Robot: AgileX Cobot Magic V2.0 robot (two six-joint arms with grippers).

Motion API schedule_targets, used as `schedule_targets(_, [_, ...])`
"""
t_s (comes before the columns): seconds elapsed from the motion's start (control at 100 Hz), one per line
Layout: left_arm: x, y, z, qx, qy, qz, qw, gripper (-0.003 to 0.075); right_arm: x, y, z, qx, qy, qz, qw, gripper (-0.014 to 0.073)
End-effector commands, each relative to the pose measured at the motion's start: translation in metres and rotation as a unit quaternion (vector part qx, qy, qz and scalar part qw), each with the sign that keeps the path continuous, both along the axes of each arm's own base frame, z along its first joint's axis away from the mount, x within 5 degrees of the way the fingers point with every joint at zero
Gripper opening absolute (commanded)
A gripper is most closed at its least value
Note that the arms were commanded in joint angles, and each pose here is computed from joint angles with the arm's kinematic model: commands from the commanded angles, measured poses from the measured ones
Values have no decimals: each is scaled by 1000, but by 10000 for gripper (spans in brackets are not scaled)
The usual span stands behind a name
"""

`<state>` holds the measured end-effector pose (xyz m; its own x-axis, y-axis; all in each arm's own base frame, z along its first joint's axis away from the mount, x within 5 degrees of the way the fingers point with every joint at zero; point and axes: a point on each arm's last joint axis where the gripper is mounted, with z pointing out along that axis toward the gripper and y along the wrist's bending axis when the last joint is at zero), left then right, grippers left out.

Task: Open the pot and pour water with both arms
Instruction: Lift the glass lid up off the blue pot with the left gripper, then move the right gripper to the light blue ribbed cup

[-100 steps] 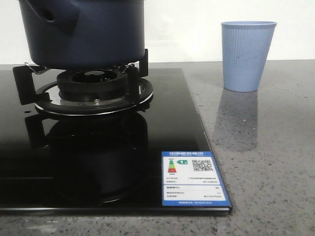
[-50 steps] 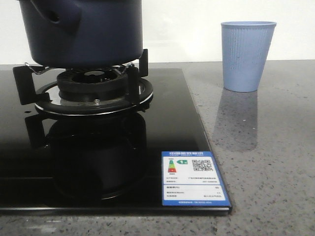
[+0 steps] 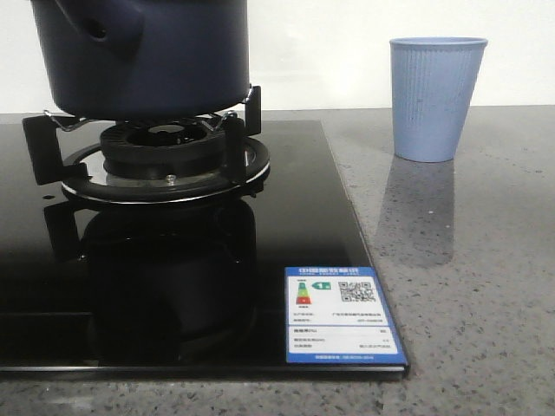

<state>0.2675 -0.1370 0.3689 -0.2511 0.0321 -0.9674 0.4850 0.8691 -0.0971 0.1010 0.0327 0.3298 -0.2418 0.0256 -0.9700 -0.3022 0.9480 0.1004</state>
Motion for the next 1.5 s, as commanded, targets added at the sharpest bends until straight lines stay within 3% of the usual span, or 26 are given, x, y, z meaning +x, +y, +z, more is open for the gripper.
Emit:
schedule_targets(0.0, [-13,13,40,-46,-82,38,995,352,4,-1,11,10,-43,-11,999,486])
schedule_targets(0.26, [-35,26,66,-53,-143,48,987,351,18,-1,-18,7,-28,-30,999,486])
schedule_targets(0.65, [-51,43,83,-52,-182,66,980,352,77,11,-40,-3,-25,-55,998,486])
schedule_targets(0.98, [-41,72,79,-33,-163,117,979,352,123,36,-70,-17,-62,-59,996,487])
schedule_targets(1.49, [-41,73,78,-32,-161,118,979,351,184,55,-92,-15,-83,-80,993,487])
